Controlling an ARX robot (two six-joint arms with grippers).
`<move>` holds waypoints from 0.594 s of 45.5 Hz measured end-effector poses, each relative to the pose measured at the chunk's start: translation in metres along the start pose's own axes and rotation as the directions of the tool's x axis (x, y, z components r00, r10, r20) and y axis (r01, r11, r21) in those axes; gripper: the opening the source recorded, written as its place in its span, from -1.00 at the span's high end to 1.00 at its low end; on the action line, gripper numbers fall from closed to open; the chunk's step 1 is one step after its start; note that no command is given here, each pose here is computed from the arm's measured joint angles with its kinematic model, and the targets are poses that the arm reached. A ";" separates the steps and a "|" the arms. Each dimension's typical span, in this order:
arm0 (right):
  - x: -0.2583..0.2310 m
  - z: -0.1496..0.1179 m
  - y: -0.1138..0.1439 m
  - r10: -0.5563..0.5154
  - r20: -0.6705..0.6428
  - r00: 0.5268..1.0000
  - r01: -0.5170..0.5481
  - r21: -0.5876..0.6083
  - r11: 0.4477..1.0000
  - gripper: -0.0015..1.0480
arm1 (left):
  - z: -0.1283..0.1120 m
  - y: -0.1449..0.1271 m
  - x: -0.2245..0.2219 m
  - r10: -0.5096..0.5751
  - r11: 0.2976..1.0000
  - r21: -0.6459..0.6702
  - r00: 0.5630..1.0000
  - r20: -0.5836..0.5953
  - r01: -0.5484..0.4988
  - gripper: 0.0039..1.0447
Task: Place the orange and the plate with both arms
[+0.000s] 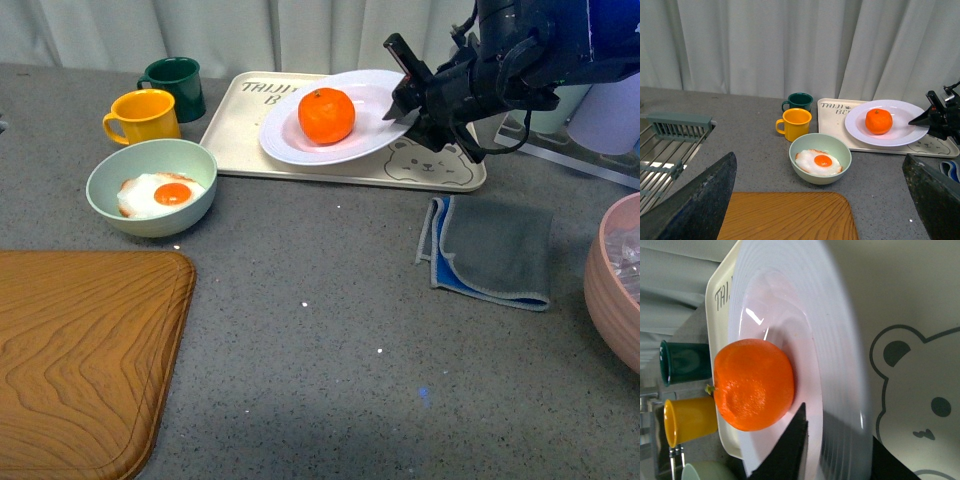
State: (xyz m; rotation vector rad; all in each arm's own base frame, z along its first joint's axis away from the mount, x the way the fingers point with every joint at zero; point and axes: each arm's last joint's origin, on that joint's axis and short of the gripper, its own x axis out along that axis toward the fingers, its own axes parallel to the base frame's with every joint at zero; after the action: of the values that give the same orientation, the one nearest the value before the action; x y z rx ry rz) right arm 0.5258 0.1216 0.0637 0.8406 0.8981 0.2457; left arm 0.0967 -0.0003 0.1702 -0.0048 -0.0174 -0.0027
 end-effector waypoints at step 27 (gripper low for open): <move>-0.115 -0.007 0.047 0.091 0.683 0.724 0.349 -0.477 0.806 -0.43 | 0.000 0.000 0.000 0.000 1.000 0.000 1.000 0.000 0.000 -0.88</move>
State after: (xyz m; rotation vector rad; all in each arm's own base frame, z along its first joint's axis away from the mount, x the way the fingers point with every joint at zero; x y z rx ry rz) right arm 0.4561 0.0974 0.1636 0.2232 0.1375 0.0506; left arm 0.0967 -0.0003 0.1702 -0.0048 -0.0173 -0.0031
